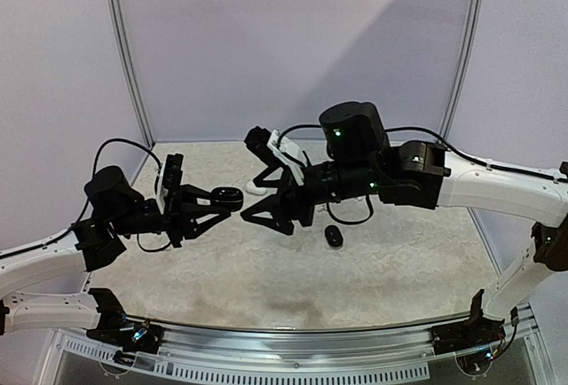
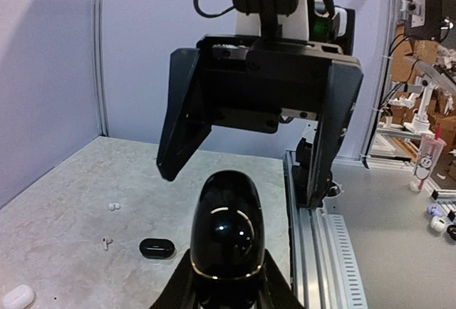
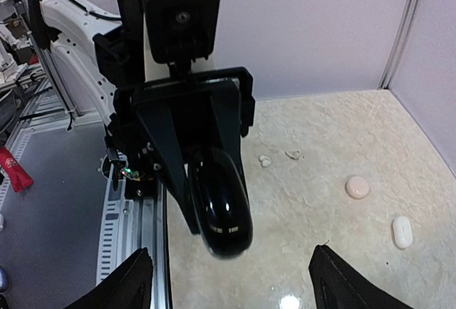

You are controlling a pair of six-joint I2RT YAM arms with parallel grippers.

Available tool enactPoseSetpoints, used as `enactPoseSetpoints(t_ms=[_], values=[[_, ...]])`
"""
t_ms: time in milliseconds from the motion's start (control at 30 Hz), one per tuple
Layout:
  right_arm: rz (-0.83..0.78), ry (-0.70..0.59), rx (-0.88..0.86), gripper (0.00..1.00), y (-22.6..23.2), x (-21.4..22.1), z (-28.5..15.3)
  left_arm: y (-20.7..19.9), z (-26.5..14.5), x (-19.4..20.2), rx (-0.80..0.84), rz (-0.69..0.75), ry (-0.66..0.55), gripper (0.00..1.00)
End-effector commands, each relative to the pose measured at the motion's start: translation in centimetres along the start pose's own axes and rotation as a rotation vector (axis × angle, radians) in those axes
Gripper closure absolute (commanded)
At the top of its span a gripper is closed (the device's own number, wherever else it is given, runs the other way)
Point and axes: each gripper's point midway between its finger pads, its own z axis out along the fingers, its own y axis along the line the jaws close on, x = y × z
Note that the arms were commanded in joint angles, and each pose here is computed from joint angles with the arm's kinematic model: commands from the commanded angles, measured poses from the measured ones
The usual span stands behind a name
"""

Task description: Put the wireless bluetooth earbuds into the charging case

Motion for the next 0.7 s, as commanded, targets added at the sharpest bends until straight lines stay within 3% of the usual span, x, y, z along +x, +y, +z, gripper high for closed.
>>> enactPoseSetpoints(t_ms=[0,400,467,533,567,600,633,667], values=[[-0.036,-0.046,-0.105,0.26,1.4,-1.9,1.9,-0.9,-0.3,-1.5,0.045,-0.067,-0.046,1.00],[-0.013,-0.021,-0.180,0.91,2.3,-2.1,3.0,-0.8,-0.5,-1.6,0.028,-0.042,-0.050,1.00],[-0.012,-0.017,-0.186,1.00,2.4,-2.0,2.9,-0.7,-0.5,-1.6,0.024,-0.041,-0.052,1.00],[0.000,-0.015,-0.169,1.00,1.9,-1.9,2.9,-0.3,-0.6,-1.4,-0.005,-0.049,-0.047,0.96],[0.017,-0.010,-0.148,1.00,1.2,-1.8,2.9,0.4,-0.7,-1.3,-0.047,-0.059,-0.047,0.68],[0.051,0.001,-0.116,1.00,0.2,-1.5,2.8,1.6,-0.8,-1.1,-0.117,-0.072,-0.045,0.28],[0.093,0.022,-0.066,1.00,-1.4,-1.0,2.7,2.3,-0.9,-0.9,-0.160,-0.074,-0.041,0.04],[0.153,0.050,-0.007,1.00,-3.2,-0.1,2.6,3.1,-1.1,-0.6,-0.207,-0.061,-0.032,0.01]])
